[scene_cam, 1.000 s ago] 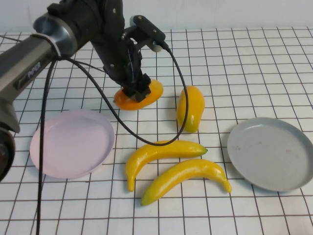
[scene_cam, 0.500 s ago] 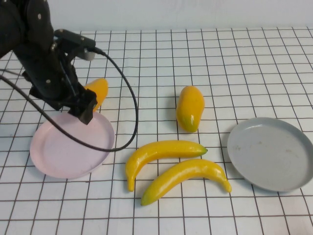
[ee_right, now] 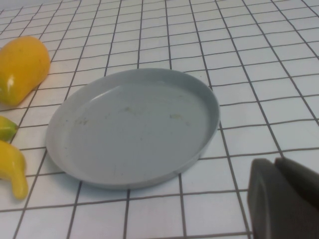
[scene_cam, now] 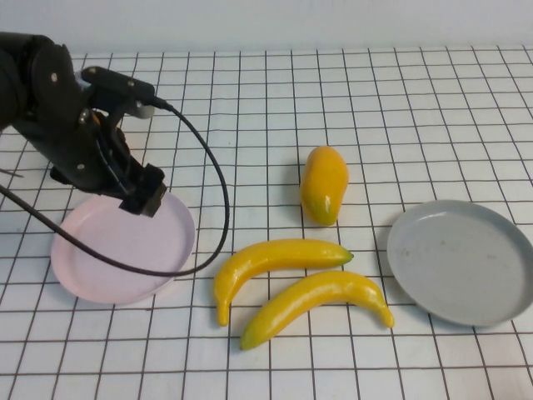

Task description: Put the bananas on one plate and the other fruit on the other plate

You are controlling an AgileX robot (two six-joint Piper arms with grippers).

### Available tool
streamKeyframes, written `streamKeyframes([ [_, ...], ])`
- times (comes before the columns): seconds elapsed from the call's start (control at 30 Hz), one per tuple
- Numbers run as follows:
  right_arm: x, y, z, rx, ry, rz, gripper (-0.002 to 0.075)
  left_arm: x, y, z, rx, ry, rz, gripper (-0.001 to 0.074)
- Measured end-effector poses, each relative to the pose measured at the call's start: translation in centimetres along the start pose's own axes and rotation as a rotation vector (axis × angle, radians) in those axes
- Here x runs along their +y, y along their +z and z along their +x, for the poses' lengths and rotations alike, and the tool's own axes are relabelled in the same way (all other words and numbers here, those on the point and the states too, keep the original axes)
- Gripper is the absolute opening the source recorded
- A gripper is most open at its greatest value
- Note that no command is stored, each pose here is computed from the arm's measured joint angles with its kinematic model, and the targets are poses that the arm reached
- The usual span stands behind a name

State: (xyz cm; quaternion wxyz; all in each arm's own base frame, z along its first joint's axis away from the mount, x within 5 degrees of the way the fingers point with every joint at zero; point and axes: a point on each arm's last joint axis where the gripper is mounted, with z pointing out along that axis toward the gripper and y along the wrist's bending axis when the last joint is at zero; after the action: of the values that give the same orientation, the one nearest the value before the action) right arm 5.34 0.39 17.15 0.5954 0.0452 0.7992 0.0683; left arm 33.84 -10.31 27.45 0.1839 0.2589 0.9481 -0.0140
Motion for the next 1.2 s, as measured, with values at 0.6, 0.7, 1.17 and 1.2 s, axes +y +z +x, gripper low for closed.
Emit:
streamKeyframes([
  [0.6,0.0,0.0,0.0,0.0,0.0,0.0,-0.0015,6.2,-3.3,-4.3,-0.221,-0.11,-0.231,0.0668],
  [0.7,0.0,0.0,0.0,0.0,0.0,0.0,-0.0015,8.5,-1.7,-4.3,-0.201,-0.149,-0.251,0.0668],
  [1.17,0.0,0.0,0.0,0.0,0.0,0.0,-0.0015,17.4,0.6,-3.5,-0.258,-0.258,-0.388,0.0668],
  [1.2,0.0,0.0,0.0,0.0,0.0,0.0,-0.0015,17.9,0.7,-3.6,-0.28,-0.26,-0.399,0.0668],
])
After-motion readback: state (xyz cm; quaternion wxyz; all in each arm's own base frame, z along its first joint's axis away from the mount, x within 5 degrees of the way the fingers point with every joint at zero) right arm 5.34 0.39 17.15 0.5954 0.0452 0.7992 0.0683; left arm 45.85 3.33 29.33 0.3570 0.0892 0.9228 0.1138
